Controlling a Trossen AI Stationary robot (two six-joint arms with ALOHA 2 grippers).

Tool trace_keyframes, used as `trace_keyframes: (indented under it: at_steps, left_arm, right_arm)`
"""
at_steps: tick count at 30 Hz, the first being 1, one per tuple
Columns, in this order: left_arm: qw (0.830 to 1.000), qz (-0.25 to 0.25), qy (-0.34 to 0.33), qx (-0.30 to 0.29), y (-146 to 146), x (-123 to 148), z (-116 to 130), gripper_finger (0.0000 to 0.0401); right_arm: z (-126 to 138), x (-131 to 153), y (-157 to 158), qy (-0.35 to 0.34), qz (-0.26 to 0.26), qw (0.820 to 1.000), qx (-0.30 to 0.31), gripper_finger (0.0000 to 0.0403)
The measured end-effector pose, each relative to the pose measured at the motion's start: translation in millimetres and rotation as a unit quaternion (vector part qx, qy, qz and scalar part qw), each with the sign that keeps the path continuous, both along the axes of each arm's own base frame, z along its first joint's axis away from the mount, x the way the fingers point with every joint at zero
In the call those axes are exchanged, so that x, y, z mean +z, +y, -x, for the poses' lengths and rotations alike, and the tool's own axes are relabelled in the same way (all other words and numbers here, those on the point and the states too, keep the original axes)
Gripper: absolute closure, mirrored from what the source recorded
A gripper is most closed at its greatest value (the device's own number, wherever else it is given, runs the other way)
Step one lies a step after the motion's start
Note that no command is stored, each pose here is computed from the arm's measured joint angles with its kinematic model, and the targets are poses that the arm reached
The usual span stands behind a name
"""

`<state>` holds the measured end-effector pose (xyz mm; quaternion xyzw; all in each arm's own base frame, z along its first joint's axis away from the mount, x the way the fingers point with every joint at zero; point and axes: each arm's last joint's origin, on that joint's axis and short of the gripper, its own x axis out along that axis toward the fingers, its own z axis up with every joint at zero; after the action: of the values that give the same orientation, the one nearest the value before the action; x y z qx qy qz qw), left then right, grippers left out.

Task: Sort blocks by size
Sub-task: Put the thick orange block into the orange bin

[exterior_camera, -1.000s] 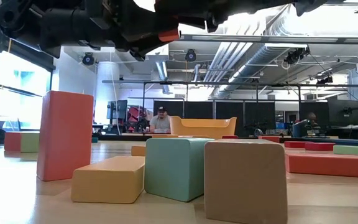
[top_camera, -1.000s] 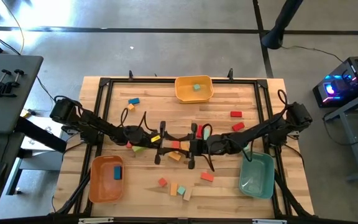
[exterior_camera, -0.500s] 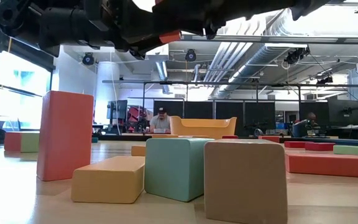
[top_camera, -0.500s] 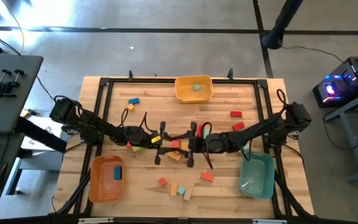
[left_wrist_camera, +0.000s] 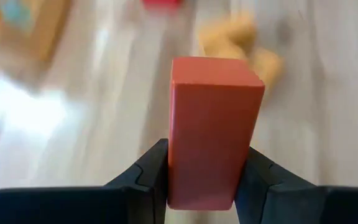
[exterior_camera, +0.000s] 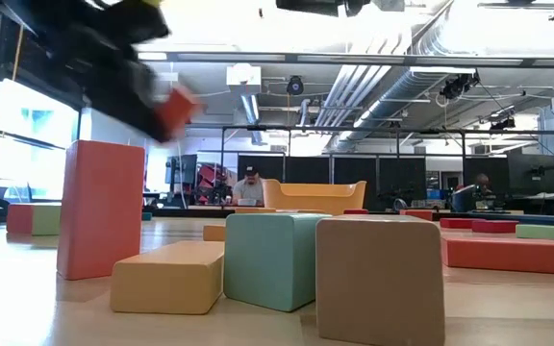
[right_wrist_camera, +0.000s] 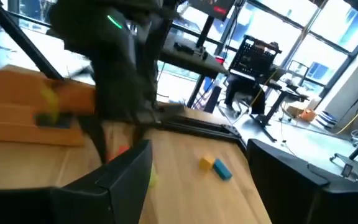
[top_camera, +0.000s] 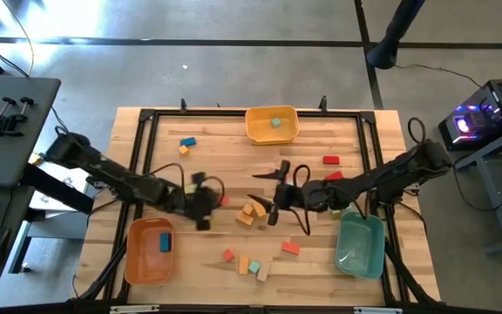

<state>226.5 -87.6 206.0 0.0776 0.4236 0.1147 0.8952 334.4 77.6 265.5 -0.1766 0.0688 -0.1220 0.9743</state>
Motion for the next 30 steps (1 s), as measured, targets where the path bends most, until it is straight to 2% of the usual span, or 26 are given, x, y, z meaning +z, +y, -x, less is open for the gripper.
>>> trace_keyframes:
  at_steps: [4, 7, 10, 14, 18, 21, 25, 30]
  left_arm:
    - [0.993, 0.057, 0.098, 0.009, -33, 26, 23, 0.0293]
    - [0.978, 0.107, 0.177, 0.029, -60, 33, 38, 0.0293]
    - [0.952, 0.167, 0.237, 0.101, -83, 32, 53, 0.0293]
    - [0.91, 0.252, 0.264, 0.196, -114, 24, 70, 0.0293]
    - [0.89, 0.266, 0.26, 0.265, -134, 11, 86, 0.0293]
    - [0.881, 0.253, 0.264, 0.301, -139, -2, 95, 0.0286]
    - [0.846, 0.267, 0.332, 0.32, -138, -21, 99, 0.0275]
    - [0.831, 0.24, 0.346, 0.364, -123, -38, 104, 0.0271]
  right_arm:
    - [-9, -13, -8, 0.017, 0.0, 1.0, 0.006, 0.0144]
    - [-15, -14, -15, -0.006, -0.007, 1.0, 0.027, 0.0144]
    - [-21, -15, -24, -0.021, -0.011, 0.998, 0.06, 0.0144]
    - [-23, -14, -35, -0.03, -0.021, 0.995, 0.096, 0.0144]
    - [-24, -14, -38, -0.031, -0.032, 0.993, 0.106, 0.0144]
    - [-24, -14, -38, -0.031, -0.031, 0.992, 0.115, 0.0144]
    - [-24, -14, -37, -0.031, -0.031, 0.991, 0.124, 0.0144]
    - [-24, -14, -37, -0.029, -0.032, 0.991, 0.125, 0.0144]
